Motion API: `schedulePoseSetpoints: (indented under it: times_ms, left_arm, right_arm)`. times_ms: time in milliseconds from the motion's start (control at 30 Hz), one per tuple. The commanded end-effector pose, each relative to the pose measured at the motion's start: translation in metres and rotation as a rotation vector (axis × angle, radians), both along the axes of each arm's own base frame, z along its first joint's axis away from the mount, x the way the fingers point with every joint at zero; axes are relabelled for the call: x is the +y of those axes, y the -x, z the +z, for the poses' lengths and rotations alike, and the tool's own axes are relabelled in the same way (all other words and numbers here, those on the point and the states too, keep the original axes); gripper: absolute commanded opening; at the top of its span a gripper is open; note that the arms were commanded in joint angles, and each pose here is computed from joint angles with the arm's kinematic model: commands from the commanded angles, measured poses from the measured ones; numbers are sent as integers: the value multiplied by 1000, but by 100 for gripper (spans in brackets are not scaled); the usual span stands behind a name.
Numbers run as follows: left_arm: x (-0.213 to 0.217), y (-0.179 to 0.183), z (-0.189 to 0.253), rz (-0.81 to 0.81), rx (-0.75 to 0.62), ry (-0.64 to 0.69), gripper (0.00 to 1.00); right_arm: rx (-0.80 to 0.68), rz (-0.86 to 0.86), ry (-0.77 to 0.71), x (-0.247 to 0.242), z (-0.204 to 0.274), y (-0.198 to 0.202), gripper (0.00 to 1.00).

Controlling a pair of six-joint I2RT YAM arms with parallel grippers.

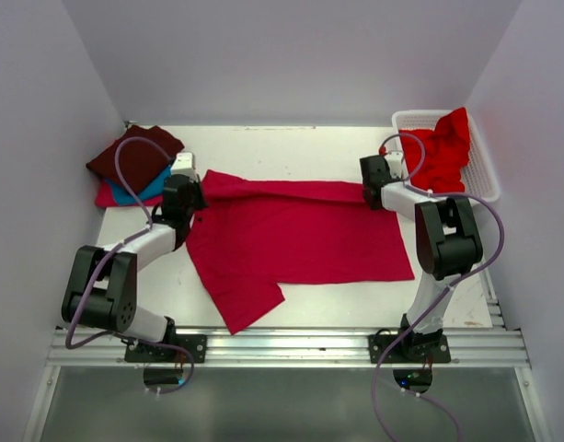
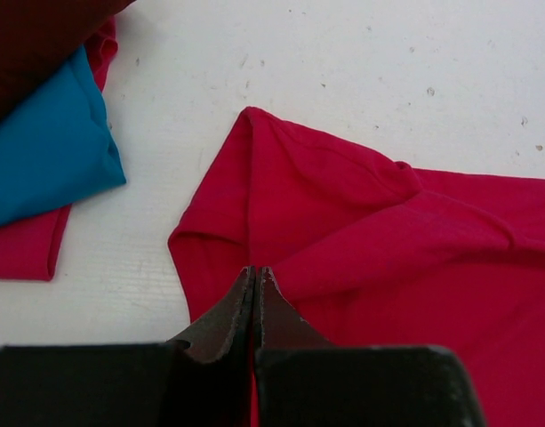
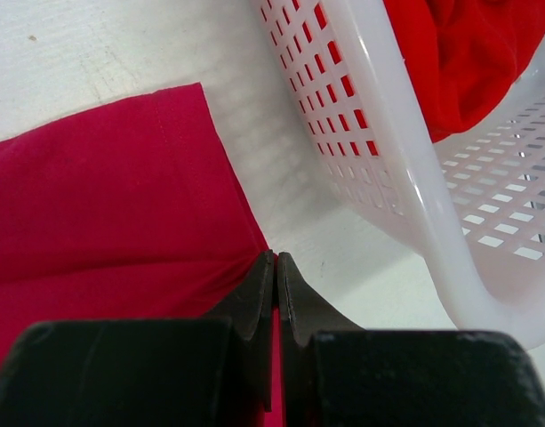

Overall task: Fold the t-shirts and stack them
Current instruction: Fold the tshirt

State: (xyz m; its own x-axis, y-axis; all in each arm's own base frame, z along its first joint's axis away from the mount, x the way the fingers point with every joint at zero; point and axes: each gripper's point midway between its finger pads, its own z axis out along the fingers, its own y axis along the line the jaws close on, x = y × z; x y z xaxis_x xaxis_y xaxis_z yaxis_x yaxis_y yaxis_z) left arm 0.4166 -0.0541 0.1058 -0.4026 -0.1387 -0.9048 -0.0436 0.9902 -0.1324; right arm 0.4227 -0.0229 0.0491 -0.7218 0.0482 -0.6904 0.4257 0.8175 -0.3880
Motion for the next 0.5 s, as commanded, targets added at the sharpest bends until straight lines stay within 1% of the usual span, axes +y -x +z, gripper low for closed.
schedulePoseSetpoints:
  times_ms: [0, 300, 333, 367, 400, 433, 467]
  left_arm:
    - [5, 1, 15, 40, -50, 7, 0]
    - [3, 7, 10, 43, -37, 10, 0]
    - [3, 8, 9, 44, -35, 10, 0]
    - [3, 8, 9, 45, -36, 16, 0]
    - [2, 9, 14, 44, -48, 24, 0]
    - [2, 10, 15, 44, -51, 30, 1]
    - [1, 12, 18, 50, -58, 41, 29]
  right_arm:
    - [-83, -31, -7, -2, 24, -2, 0]
    - [-81, -30, -12, -1, 21, -2, 0]
    - [-83, -33, -14, -1, 21, -2, 3]
    - [-83, -34, -12, -2, 21, -1, 15]
    - [-88, -34, -16, -1, 23, -2, 44]
    - [-93, -36, -18, -1, 24, -1, 59]
    - [-94, -34, -21, -1, 25, -1, 72]
